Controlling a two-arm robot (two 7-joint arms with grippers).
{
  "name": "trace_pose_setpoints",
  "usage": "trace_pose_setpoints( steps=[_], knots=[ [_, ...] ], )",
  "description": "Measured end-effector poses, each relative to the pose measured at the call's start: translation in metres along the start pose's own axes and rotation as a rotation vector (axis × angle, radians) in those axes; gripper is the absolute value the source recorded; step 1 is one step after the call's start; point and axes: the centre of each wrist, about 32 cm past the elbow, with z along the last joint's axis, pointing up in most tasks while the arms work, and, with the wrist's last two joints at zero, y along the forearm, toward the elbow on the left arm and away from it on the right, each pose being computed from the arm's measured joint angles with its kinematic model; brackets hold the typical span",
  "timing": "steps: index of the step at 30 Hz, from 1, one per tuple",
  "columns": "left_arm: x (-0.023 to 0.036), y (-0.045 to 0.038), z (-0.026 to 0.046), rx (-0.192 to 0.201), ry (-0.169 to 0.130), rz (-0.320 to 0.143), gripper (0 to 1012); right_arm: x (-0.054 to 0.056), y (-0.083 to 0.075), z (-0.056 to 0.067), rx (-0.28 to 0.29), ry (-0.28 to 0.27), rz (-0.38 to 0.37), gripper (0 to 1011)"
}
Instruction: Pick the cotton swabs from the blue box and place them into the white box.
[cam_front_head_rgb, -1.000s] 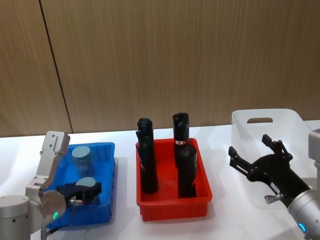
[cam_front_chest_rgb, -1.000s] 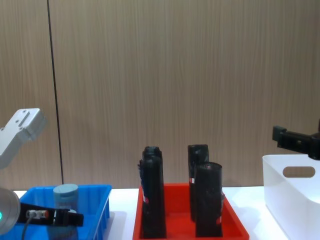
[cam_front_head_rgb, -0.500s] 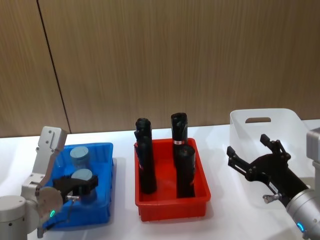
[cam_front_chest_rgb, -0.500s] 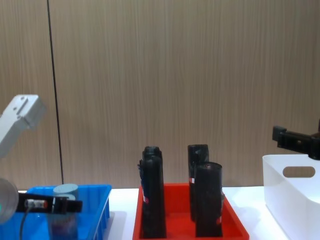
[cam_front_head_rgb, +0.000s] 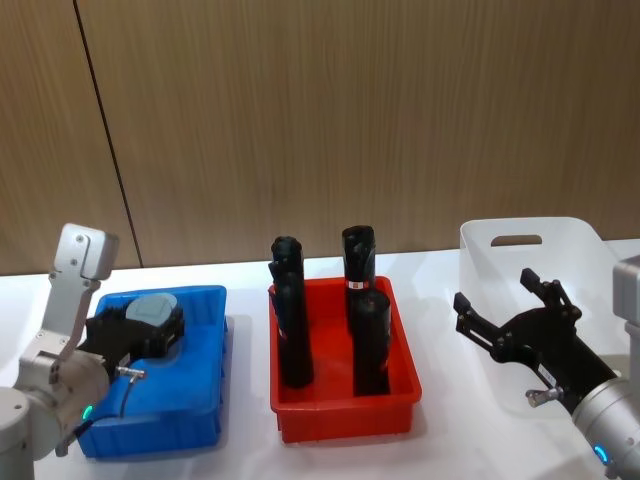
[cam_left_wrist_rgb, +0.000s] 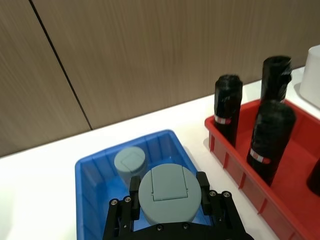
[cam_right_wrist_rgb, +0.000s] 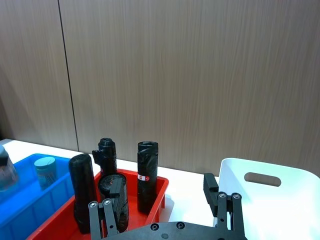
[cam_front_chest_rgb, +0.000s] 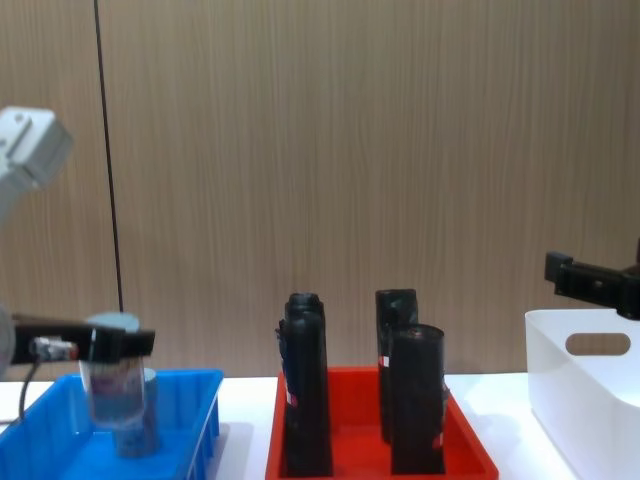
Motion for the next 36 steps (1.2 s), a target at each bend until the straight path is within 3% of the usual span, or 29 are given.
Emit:
trace_pose_setpoints(
  steps=[8, 15, 25, 26, 27, 36],
  knots=[
    [0.0036, 0.0129, 0.0097, -0.091, -0.045, -0.050, 670, 0.000, 0.000, 0.000, 0.000, 0.000, 0.000, 1002],
    [0.0080, 0.0202, 0.0159, -0.162, -0.079, -0.130, 670, 0.000, 0.000, 0.000, 0.000, 0.000, 0.000, 1002],
    [0.0142, 0.0239, 0.0199, -0.229, -0.099, -0.261, 670, 0.000, 0.000, 0.000, 0.000, 0.000, 0.000, 1002],
    [0.0156, 0.0240, 0.0206, -0.242, -0.101, -0.293, 670, 0.000, 0.000, 0.000, 0.000, 0.000, 0.000, 1002],
    [0.0156, 0.0240, 0.0206, -0.242, -0.101, -0.293, 670, 0.000, 0.000, 0.000, 0.000, 0.000, 0.000, 1002],
    [0.0224, 0.0211, 0.0208, -0.278, -0.102, -0.436, 670, 0.000, 0.000, 0.000, 0.000, 0.000, 0.000, 1002]
  ],
)
